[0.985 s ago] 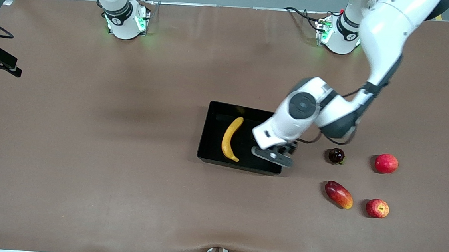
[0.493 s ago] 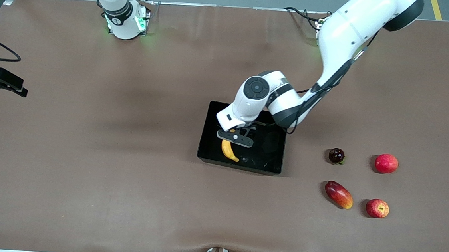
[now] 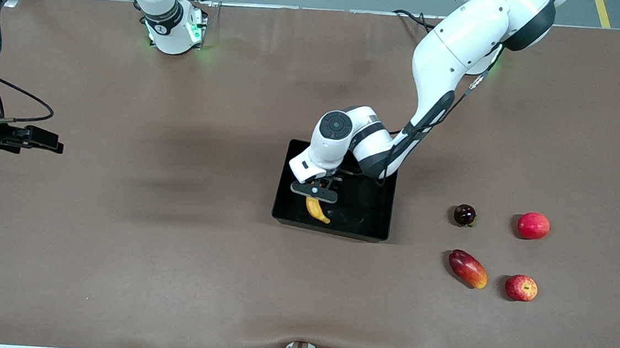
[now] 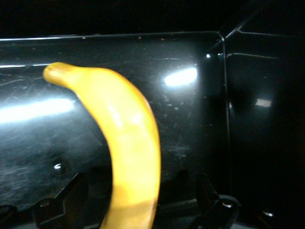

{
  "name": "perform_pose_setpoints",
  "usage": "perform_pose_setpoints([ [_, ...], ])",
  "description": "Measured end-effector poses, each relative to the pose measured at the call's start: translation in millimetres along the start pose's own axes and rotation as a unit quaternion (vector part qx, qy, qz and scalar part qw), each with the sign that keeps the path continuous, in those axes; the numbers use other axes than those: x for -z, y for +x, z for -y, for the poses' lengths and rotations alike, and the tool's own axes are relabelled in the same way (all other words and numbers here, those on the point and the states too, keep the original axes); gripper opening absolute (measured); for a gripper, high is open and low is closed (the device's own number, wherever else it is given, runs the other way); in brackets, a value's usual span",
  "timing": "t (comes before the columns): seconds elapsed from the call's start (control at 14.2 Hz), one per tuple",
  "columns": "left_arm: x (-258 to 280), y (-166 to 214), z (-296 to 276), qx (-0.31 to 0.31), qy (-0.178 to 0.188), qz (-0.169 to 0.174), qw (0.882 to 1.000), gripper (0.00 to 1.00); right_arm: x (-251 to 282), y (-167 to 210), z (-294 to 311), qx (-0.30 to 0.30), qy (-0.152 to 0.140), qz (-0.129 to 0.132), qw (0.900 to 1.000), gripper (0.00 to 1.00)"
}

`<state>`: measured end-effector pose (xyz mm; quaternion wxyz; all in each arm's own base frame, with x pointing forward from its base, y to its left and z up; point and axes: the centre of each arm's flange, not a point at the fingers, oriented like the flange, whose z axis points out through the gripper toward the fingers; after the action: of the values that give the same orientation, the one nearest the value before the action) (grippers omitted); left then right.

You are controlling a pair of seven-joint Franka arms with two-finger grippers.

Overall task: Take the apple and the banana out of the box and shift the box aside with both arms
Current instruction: 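Grasp the yellow banana in the tray with the left gripper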

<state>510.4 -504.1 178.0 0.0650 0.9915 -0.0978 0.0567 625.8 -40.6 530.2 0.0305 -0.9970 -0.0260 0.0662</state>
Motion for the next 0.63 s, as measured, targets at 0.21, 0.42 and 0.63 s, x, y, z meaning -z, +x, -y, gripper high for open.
perform_pose_setpoints([
  [0.21, -6.0, 1.5, 4.2, 0.003, 0.001, -0.001, 1.0, 0.81, -4.0, 4.0, 28.9, 0.023, 0.001, 0.003, 1.0, 1.0],
  [0.42, -3.8, 5.6, 5.8, 0.01, 0.001, -0.005, 1.0, 0.49, -15.5, 10.7, 55.4, 0.039, 0.021, 0.009, 0.999, 1.0],
  [0.63, 1.7, 13.2, 8.5, 0.013, 0.002, -0.011, 1.0, 0.37, -37.4, 21.2, 64.3, 0.045, 0.031, 0.022, 0.998, 1.0],
])
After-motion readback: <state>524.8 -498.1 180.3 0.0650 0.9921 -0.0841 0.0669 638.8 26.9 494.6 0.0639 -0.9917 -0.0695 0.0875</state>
